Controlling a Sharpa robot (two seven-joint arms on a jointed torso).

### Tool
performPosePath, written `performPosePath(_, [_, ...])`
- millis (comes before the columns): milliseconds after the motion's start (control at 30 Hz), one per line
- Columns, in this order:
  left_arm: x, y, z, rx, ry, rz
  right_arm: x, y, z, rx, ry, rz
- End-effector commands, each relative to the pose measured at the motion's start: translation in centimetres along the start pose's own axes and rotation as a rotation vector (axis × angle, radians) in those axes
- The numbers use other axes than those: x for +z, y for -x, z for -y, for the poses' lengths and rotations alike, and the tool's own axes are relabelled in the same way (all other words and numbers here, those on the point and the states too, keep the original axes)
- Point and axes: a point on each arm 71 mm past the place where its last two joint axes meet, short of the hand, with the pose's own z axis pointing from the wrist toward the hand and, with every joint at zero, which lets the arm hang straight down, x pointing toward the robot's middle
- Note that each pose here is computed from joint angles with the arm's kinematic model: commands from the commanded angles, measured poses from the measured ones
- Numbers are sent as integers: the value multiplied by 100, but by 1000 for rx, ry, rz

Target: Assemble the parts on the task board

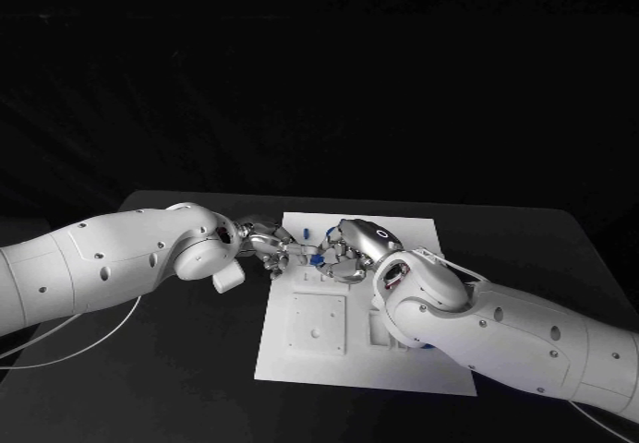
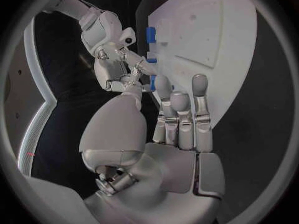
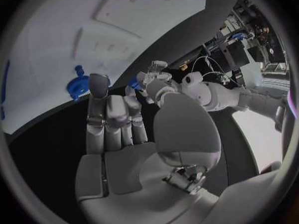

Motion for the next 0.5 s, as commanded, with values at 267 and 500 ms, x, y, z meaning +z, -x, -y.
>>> performPosePath(267, [21,-45,23,19,-13,-11,3,22,-58,16,13,13])
performPosePath(500, [26,-57,26,23,-17,-19,13,22,-68,18,14,10])
